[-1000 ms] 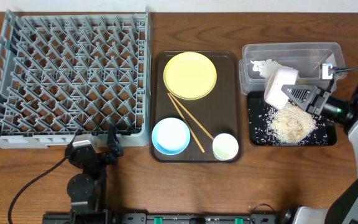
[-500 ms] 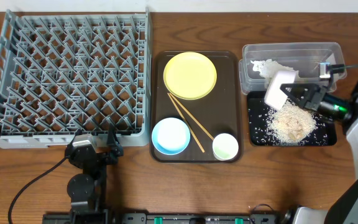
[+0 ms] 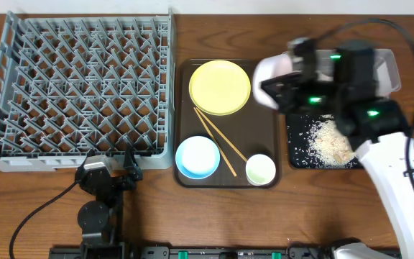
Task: Sort waste into correct bins and load items into the dishwasher
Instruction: 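Return pink bowl to dark tray with right gripper and release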
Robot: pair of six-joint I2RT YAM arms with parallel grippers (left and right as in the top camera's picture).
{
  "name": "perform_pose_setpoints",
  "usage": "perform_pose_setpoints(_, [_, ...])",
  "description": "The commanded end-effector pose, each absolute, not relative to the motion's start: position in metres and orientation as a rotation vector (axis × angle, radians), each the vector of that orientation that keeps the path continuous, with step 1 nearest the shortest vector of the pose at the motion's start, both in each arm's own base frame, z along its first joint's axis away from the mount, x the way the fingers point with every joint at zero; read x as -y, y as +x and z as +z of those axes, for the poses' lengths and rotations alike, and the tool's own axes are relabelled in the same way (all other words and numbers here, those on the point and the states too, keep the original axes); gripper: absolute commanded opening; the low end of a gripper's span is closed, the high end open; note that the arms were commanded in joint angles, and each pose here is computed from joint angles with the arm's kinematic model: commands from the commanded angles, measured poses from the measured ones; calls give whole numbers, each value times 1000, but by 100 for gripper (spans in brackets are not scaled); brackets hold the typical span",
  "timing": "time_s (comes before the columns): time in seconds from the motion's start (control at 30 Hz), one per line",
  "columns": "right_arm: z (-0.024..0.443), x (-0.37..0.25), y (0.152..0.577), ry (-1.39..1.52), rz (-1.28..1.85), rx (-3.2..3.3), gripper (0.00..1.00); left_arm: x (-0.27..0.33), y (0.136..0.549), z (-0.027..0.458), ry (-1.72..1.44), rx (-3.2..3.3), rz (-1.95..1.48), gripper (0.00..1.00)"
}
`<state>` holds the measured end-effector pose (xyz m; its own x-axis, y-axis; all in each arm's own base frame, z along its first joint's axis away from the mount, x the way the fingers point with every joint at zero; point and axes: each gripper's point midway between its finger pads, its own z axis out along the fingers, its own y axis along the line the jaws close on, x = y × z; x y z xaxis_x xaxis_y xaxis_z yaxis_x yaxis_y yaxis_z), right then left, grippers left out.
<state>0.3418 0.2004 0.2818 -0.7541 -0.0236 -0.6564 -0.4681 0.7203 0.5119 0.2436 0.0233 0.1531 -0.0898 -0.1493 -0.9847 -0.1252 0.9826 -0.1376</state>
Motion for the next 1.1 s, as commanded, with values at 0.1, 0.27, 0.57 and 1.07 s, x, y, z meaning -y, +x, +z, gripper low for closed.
perform_pose_setpoints(0.1, [256, -207, 367, -425, 373, -2399, 1, -26, 242, 136, -219, -1716, -2, 89])
perform_pose_setpoints(0.27, [201, -224, 366, -503, 269, -2555, 1, -26, 242, 136, -219, -1716, -2, 89])
perform_pose_setpoints(0.57, [101, -235, 346, -587, 239, -2868, 1, -26, 242, 135, -219, -1716, -2, 89])
perform_pose_setpoints(1.07, [42, -241, 333, -616, 270, -3034, 3, -26, 242, 136, -219, -1716, -2, 89])
